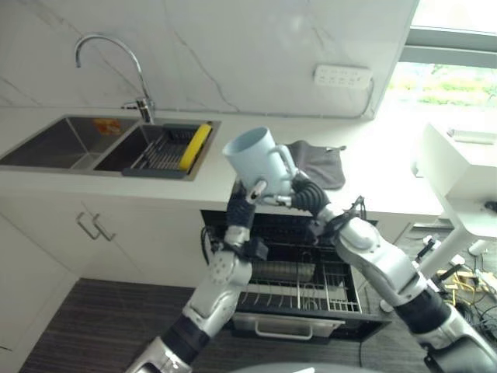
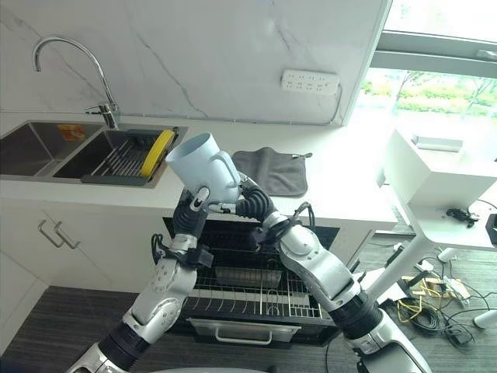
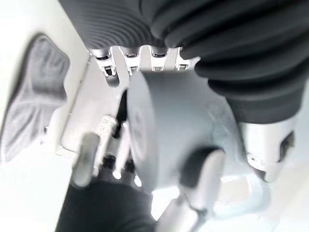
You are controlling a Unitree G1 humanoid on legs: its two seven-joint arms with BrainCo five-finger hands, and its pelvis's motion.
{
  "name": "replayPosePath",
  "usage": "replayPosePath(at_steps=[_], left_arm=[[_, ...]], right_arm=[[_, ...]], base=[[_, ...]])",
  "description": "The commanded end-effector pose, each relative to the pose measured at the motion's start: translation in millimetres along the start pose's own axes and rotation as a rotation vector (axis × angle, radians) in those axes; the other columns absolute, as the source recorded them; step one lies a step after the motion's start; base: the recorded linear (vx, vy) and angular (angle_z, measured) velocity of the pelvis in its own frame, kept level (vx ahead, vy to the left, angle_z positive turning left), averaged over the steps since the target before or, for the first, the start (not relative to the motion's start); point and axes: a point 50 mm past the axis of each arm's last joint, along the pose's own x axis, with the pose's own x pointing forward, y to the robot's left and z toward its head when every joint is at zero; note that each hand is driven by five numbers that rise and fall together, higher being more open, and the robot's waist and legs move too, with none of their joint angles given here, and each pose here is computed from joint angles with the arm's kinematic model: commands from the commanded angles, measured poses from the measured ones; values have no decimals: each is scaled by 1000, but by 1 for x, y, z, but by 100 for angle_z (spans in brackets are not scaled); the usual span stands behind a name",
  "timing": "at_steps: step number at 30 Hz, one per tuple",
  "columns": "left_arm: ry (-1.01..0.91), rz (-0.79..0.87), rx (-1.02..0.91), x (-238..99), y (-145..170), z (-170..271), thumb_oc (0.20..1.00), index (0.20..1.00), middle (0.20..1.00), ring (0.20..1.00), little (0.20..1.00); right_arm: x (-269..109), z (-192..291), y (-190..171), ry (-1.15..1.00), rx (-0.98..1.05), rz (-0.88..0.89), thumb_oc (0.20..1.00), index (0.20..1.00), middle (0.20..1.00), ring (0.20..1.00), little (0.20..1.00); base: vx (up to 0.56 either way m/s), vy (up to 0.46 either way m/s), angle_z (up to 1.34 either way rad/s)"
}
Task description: Place the dishes in the dishwasher.
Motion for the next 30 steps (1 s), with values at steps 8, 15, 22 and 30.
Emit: replayPosePath(at_steps=[8, 15, 22, 30], left_arm=[[-154, 126, 7, 15, 29, 31, 1000, 1000, 1000, 1000, 1000], [-211, 213, 19, 9, 53, 45, 1000, 1000, 1000, 1000, 1000], [-179, 135, 128, 5, 67, 55, 1000, 1000, 1000, 1000, 1000], [-159, 12, 151, 6, 63, 65, 1000, 1000, 1000, 1000, 1000]], right_arm=[[-4, 46, -23, -177, 48, -119, 200, 200, 200, 200, 200], [-19, 38, -44, -177, 68, -248, 200, 200, 200, 200, 200], [-42, 40, -60, -252, 94, -288, 200, 200, 200, 200, 200], [-59, 38, -63, -310, 72, -304, 200, 200, 200, 200, 200]], base=[[8, -2, 0], [16, -10, 2], [57, -27, 3], [14, -37, 4]])
